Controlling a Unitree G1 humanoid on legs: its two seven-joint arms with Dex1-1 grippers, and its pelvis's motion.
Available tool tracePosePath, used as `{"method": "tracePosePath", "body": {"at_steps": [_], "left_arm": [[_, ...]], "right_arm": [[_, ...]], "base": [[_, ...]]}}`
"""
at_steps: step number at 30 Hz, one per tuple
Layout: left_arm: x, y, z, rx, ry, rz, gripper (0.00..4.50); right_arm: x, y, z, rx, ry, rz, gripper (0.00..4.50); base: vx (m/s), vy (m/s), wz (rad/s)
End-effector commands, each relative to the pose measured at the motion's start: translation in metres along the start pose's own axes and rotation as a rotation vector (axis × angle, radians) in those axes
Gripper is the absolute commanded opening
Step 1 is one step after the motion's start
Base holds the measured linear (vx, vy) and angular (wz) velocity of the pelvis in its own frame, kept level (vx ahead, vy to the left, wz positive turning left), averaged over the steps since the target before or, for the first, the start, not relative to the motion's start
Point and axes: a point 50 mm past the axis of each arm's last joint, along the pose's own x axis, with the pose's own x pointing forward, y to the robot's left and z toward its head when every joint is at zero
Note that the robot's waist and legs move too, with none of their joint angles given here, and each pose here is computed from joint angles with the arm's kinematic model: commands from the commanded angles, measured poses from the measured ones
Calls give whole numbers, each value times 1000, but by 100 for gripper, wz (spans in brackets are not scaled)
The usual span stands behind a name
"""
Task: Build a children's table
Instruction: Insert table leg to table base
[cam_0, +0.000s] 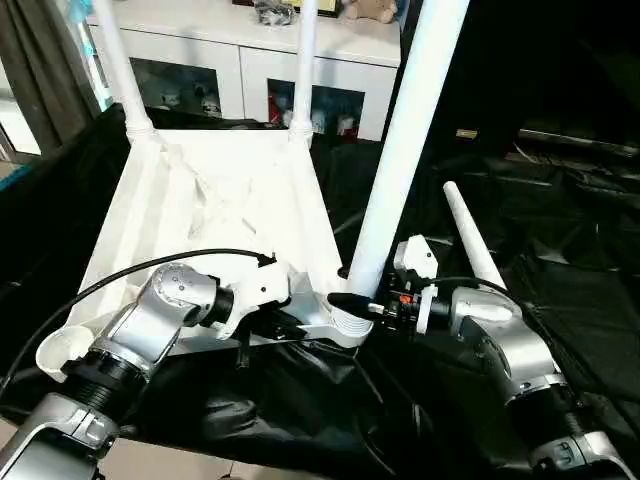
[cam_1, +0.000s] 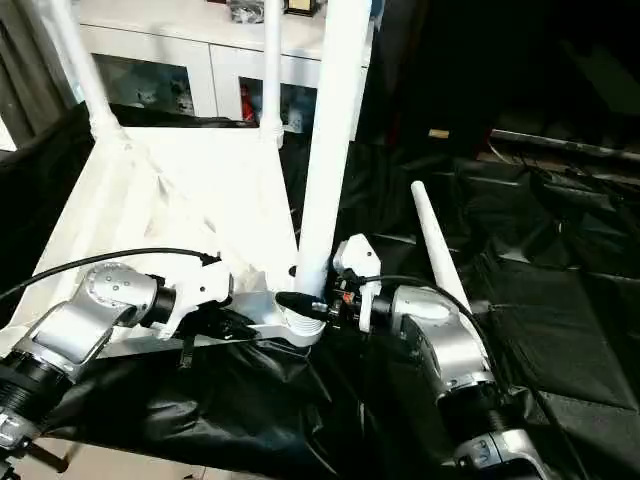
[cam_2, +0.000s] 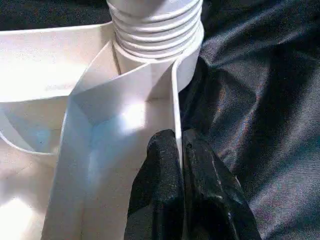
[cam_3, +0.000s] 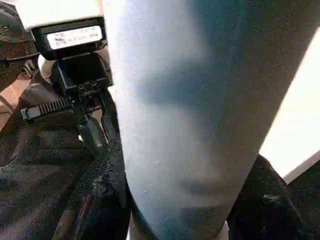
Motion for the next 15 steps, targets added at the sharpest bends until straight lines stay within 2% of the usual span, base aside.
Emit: {"method": "tracePosePath", "body": {"at_steps": [1, 9, 12, 15], "left_arm": [[8, -3, 33, 130, -102, -67, 0], [6, 16, 32, 71, -83, 101, 0], [2, 35, 37, -32, -52, 255, 0], [2, 45, 39, -89, -19, 349, 0]], "right_arm": [[-7, 8, -46, 133, 176, -34, 191], [-1, -12, -42, 144, 129, -242, 191], [12, -30, -38, 201, 87, -476, 191], [21, -35, -39, 230, 91, -593, 191]], "base": [[0, 0, 0], [0, 0, 0], [0, 0, 0], [0, 0, 0]]}}
